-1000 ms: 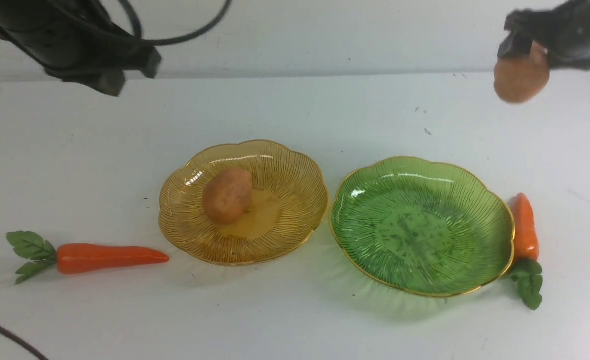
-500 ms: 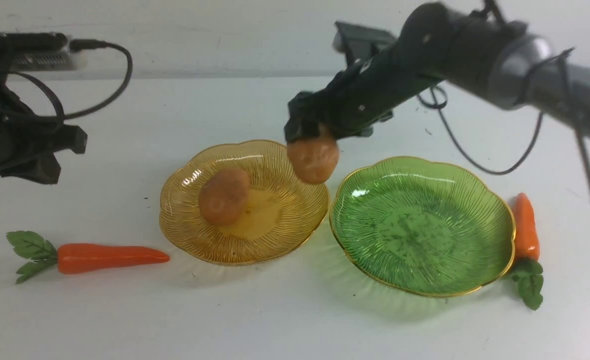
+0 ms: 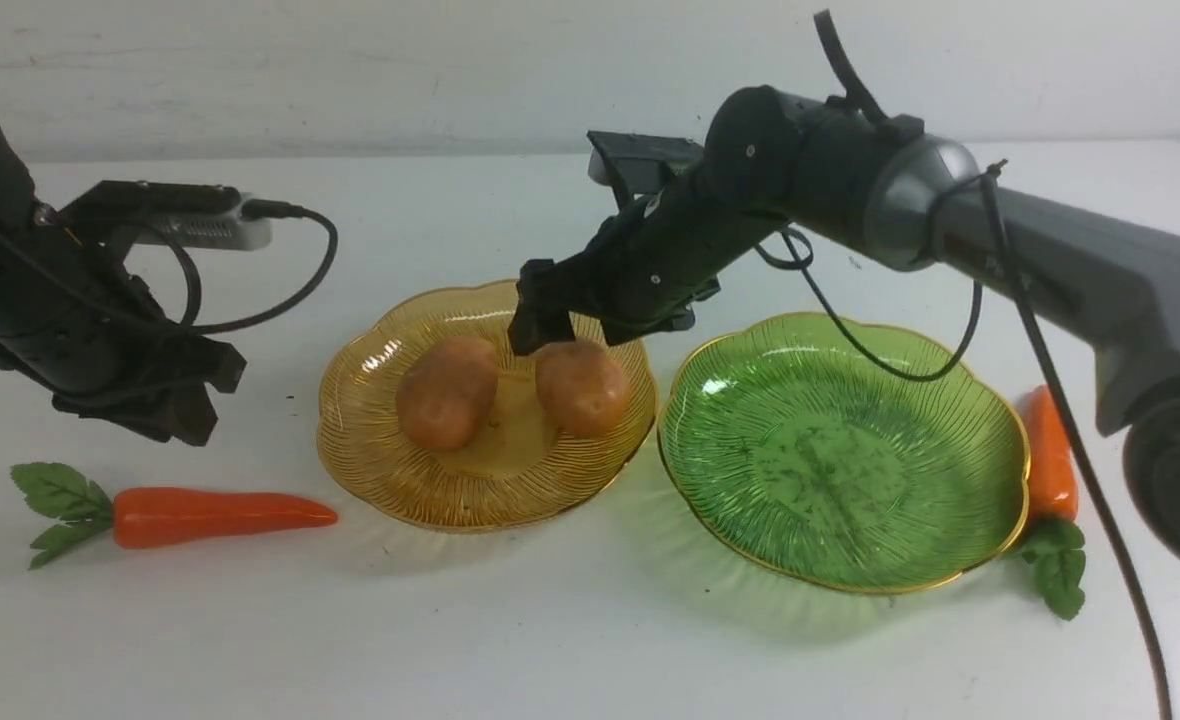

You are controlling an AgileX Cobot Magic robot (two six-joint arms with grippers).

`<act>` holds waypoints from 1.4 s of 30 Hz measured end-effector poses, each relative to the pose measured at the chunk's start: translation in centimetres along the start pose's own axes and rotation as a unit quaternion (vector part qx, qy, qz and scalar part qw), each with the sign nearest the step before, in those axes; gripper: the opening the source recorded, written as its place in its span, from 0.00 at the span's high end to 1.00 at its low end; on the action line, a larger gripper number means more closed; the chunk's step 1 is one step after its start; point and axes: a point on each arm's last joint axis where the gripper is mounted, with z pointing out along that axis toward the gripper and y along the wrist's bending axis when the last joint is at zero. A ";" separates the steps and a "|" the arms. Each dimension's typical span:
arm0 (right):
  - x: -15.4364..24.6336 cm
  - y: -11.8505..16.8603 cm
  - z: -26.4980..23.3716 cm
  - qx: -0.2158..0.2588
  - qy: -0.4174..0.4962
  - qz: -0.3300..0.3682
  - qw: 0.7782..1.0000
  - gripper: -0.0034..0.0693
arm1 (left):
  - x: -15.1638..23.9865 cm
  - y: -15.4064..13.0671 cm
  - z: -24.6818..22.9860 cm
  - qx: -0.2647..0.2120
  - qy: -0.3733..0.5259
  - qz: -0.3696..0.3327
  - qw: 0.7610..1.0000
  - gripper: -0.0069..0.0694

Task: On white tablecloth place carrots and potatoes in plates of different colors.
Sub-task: 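Pick up the potato from the right side of the table and place it in a plate with the right gripper, then pick up the carrot from the table and place it on the green plate with the left gripper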

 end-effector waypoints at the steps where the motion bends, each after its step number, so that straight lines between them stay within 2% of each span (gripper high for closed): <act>1: -0.2 0.1 -0.9 0.001 -0.008 0.001 1.000 0.22 | 0.0 0.2 0.8 -0.001 0.011 0.010 1.000 0.14; 7: -0.9 1.1 -5.2 -0.002 -0.043 -0.007 0.999 0.36 | 0.3 1.1 3.8 -0.009 0.056 0.032 0.998 0.14; 13: -1.2 1.7 -7.8 -0.002 -0.066 -0.013 0.998 0.40 | 0.3 1.6 6.1 -0.009 0.068 0.032 0.997 0.15; 17: -1.2 1.6 -9.0 0.025 -0.074 -0.023 0.997 0.41 | 0.8 1.6 7.3 0.005 0.094 0.014 0.995 0.28; 20: -1.3 0.9 -10.1 0.050 -0.083 -0.021 0.995 0.41 | 0.9 1.6 7.3 0.003 0.103 -0.005 0.995 0.47; 22: -1.3 0.2 -11.4 0.069 -0.092 -0.012 0.993 0.43 | 1.0 1.7 7.1 -0.005 0.111 -0.031 0.993 0.64; 27: -0.3 -1.7 -15.6 0.102 -0.110 0.014 0.989 0.46 | 0.4 2.4 5.4 -0.040 0.121 -0.105 0.986 0.68; 31: 2.3 -4.5 -18.6 0.133 -0.097 0.052 0.985 0.50 | -0.9 2.6 1.2 -0.068 0.099 -0.159 0.980 0.68; 36: 6.6 -8.7 -19.6 0.174 -0.046 0.116 0.977 0.51 | -4.1 -0.5 -4.9 -0.057 0.011 -0.162 0.985 0.68; 38: 9.0 -11.3 -19.7 0.194 -0.020 0.160 0.968 0.52 | -6.0 -3.1 -6.8 -0.033 -0.032 -0.146 0.988 0.68; 42: 12.4 -14.7 -18.3 0.213 0.033 0.217 0.952 0.52 | -9.2 -7.9 -8.3 0.014 -0.099 -0.102 0.990 0.68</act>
